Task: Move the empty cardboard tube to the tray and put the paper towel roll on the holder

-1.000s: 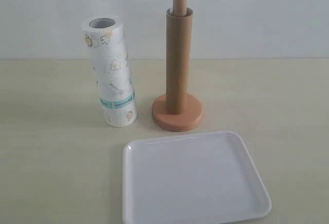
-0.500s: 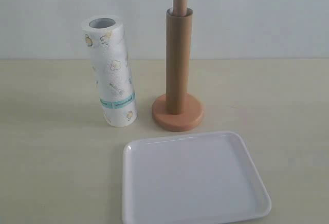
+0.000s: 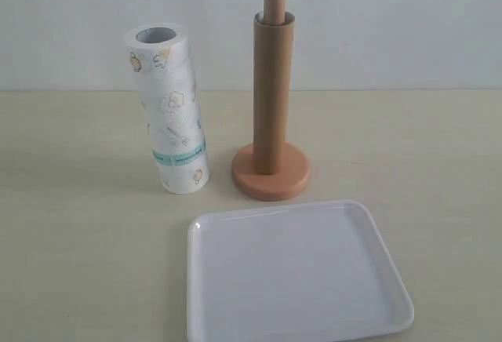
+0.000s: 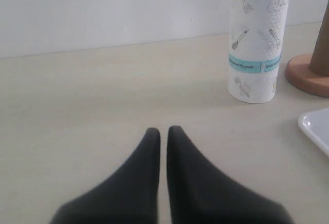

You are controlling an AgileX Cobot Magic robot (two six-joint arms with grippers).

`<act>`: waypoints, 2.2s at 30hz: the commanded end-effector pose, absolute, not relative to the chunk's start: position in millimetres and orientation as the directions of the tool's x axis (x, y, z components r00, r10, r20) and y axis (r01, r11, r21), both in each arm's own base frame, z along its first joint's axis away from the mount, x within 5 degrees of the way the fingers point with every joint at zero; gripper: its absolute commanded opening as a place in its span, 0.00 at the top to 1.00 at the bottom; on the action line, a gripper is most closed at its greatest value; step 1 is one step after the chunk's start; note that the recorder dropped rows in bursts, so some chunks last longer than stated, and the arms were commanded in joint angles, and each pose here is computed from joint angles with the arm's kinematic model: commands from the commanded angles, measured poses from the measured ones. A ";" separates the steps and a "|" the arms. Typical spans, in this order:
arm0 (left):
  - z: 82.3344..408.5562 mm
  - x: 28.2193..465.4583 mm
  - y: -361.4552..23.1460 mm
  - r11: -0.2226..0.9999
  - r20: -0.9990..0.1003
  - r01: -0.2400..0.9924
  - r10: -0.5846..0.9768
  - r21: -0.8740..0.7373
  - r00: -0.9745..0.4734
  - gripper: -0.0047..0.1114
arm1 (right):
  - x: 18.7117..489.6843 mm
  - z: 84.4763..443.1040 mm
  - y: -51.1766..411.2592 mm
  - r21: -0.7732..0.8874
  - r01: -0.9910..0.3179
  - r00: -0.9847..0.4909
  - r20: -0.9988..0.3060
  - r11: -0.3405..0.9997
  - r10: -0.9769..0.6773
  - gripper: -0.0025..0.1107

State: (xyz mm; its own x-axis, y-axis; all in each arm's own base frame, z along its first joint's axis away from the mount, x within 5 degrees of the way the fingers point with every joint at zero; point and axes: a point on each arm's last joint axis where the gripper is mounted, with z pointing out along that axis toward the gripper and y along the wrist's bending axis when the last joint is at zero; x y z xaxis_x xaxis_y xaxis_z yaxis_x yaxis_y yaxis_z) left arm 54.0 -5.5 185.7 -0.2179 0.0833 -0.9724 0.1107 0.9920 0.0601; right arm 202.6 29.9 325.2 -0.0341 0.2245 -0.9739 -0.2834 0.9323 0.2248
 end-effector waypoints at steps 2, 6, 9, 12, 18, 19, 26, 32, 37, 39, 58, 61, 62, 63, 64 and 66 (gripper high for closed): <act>184.7 53.8 -5.6 0.992 -0.973 0.111 0.079 0.055 -0.219 0.92 | 229.9 297.8 57.0 0.113 -0.569 -0.040 -0.993 0.814 0.110 0.96; 184.7 53.8 -5.6 0.992 -0.973 0.111 0.079 0.055 -0.219 0.92 | 253.6 264.8 62.7 0.200 -0.607 -0.141 -0.980 0.769 0.143 0.72; 184.7 53.8 -5.6 0.992 -0.973 0.111 0.079 0.055 -0.219 0.92 | 268.2 246.3 68.9 0.172 -0.658 -0.129 -0.985 0.733 0.115 0.43; 184.7 53.8 -5.6 0.992 -0.973 0.111 0.079 0.055 -0.219 0.92 | 283.6 230.8 84.2 0.073 -0.713 -0.066 -0.997 0.697 0.036 0.18; 184.7 53.8 -5.6 0.992 -0.973 0.111 0.079 0.055 -0.219 0.92 | 310.0 209.5 117.1 0.088 -0.722 -0.077 -0.996 0.687 0.047 0.10; 184.7 53.8 -5.6 0.992 -0.973 0.111 0.079 0.055 -0.219 0.92 | 313.4 209.3 121.0 0.105 -0.713 -0.082 -0.994 0.693 0.066 0.10; 184.7 53.8 -5.6 0.992 -0.973 0.111 0.079 0.055 -0.219 0.92 | 330.8 211.2 123.7 0.120 -0.670 -0.067 -0.993 0.733 0.102 0.10; 184.7 53.8 -5.6 0.992 -0.973 0.111 0.079 0.055 -0.219 0.92 | 332.6 203.3 139.1 0.104 -0.702 -0.070 -0.995 0.705 0.077 0.10; 184.7 53.8 -5.6 0.992 -0.973 0.111 0.079 0.055 -0.219 0.92 | 333.5 191.7 159.7 0.074 -0.729 -0.068 -0.997 0.681 0.035 0.10; 184.7 53.8 -5.6 0.992 -0.973 0.111 0.079 0.055 -0.219 0.92 | 336.4 190.6 162.7 0.074 -0.724 -0.066 -0.997 0.685 0.039 0.10; 184.7 53.8 -5.6 0.992 -0.973 0.111 0.079 0.055 -0.219 0.92 | 356.9 173.7 163.5 0.154 -0.639 -0.119 -0.988 0.754 0.101 0.10; 184.7 53.8 -5.6 0.992 -0.973 0.111 0.079 0.055 -0.219 0.92 | 360.4 175.1 165.2 0.143 -0.638 -0.121 -0.989 0.757 0.085 0.10; 184.7 53.8 -5.6 0.992 -0.973 0.111 0.079 0.055 -0.219 0.92 | 361.2 176.9 166.7 0.141 -0.641 -0.115 -0.990 0.755 0.087 0.10; 184.7 53.8 -5.6 0.992 -0.973 0.111 0.079 0.055 -0.219 0.92 | 361.1 178.2 169.3 0.139 -0.646 -0.111 -0.990 0.750 0.088 0.10; 184.7 53.8 -5.6 0.992 -0.973 0.111 0.079 0.055 -0.219 0.92 | 361.9 179.7 170.2 0.135 -0.650 -0.104 -0.991 0.748 0.088 0.10; 184.7 53.8 -5.6 0.992 -0.973 0.111 0.079 0.055 -0.219 0.92 | 362.1 182.2 175.5 0.125 -0.663 -0.098 -0.992 0.738 0.080 0.10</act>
